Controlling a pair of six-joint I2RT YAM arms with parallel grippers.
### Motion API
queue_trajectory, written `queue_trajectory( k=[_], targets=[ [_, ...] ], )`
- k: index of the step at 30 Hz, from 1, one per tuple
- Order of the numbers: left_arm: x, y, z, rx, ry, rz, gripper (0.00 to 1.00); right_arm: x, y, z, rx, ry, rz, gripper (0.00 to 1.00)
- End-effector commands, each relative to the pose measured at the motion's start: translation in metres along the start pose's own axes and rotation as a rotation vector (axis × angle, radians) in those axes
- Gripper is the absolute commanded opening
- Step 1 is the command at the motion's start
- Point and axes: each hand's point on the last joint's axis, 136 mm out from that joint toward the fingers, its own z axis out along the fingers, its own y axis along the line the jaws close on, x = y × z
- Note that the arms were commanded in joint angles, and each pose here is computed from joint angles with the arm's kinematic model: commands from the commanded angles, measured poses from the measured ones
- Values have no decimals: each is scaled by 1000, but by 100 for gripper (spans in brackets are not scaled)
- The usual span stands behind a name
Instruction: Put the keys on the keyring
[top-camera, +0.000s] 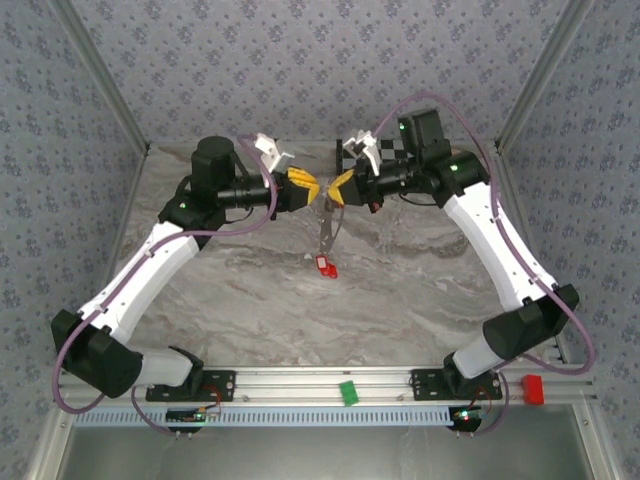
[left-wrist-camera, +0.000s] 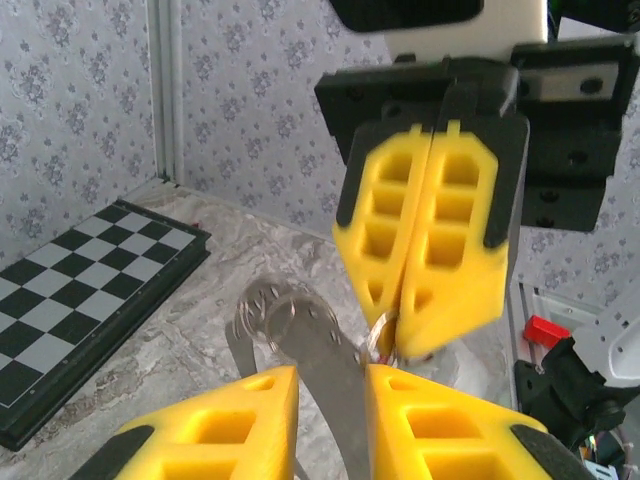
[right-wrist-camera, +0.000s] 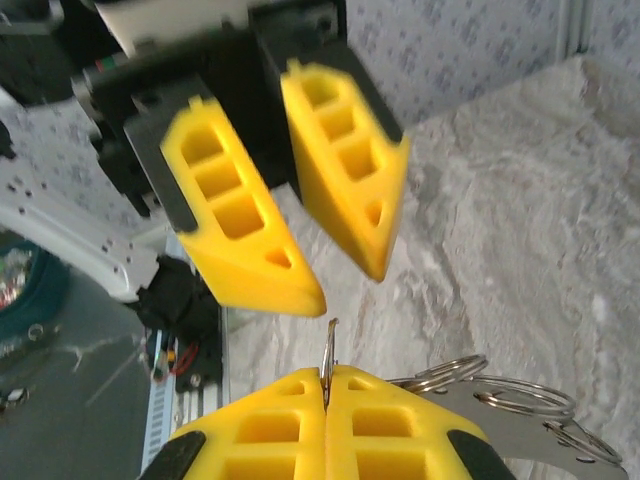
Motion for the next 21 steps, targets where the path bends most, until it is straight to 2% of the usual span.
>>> queue_trajectory(
  k=[1,15,21],
  targets=[
    [-6,-11,-4,43,17,56,24,15,7,1,4,88,-28,0],
    [17,-20,3,122,129,60,25,15,7,7,-4,103,-47,0],
    [21,-20,9,139,140,50,26,15,9,9,-16,103,-48,0]
  ],
)
